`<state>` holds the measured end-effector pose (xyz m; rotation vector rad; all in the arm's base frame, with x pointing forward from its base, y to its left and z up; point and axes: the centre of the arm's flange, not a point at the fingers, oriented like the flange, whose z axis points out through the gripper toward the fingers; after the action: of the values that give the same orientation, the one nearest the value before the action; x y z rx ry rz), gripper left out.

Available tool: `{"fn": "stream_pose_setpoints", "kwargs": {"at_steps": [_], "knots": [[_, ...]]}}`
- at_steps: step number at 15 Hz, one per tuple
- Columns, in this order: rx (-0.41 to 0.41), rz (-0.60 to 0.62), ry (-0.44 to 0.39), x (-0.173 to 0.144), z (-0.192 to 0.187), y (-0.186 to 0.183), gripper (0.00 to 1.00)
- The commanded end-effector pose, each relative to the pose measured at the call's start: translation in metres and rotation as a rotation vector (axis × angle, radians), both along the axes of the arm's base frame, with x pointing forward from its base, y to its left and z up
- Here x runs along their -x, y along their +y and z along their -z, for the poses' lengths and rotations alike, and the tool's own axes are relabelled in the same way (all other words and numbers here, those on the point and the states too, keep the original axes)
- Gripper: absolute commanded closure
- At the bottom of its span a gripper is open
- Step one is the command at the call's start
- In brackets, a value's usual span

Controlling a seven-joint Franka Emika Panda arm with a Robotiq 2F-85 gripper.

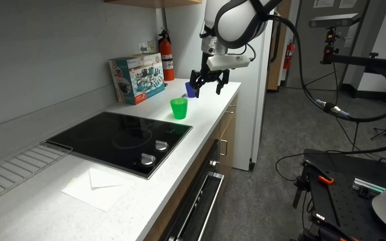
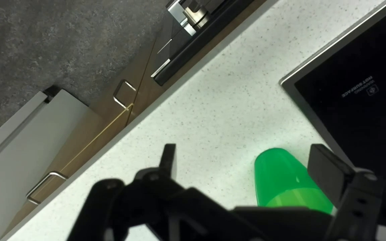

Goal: Put the green cup on the stove top

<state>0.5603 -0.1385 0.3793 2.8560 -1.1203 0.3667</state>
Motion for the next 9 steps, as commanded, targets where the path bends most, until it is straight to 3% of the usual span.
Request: {"fn": "stream_pose_setpoints", "kwargs": {"at_steps": [1,5,9], "knots": [[0.0,0.034,-0.021,-0.018,0.006,-0.006,0.0],[0.004,0.085,-0.068,-0.044,0.005,-0.019,0.0],[-0.008,0.215,-0.082,-0.071,0.005,-0.035,0.0]]}}
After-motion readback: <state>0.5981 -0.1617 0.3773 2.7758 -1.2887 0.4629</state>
